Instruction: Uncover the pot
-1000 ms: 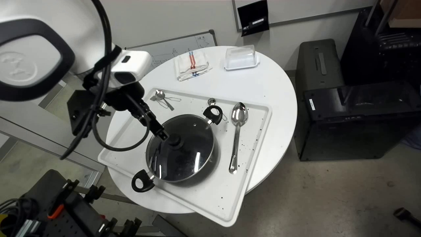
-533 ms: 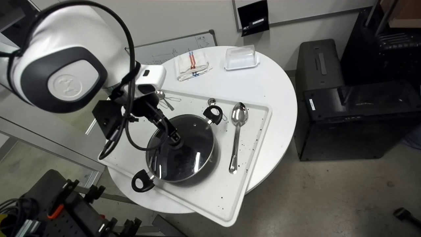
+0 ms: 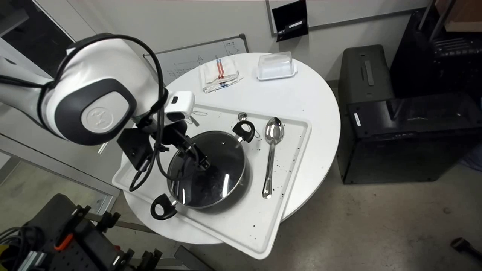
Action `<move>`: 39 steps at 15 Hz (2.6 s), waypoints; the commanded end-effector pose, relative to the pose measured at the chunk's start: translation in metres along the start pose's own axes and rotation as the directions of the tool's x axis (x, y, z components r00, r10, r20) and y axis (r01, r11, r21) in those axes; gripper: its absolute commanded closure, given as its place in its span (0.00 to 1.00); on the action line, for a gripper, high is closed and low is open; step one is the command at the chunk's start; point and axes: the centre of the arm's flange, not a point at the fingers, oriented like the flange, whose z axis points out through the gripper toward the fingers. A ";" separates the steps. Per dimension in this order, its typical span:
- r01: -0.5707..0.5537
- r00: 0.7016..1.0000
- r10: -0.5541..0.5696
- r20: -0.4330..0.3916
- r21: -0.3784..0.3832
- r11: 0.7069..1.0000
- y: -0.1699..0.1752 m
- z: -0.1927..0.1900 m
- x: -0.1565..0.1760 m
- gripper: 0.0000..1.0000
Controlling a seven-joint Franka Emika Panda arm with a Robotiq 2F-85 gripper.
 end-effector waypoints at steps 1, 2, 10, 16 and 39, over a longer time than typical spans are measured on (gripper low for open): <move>0.020 1.000 -0.020 -0.022 0.002 1.000 -0.001 0.010 0.002 0.00; 0.020 1.000 -0.020 -0.022 0.002 1.000 -0.002 0.010 0.002 0.25; 0.036 0.999 -0.035 -0.040 0.014 0.999 -0.001 0.005 0.002 0.69; 0.035 0.998 -0.033 -0.052 0.035 0.999 0.011 -0.012 -0.003 0.75; 0.299 0.945 -0.293 -0.142 0.023 0.954 -0.129 -0.071 -0.039 0.75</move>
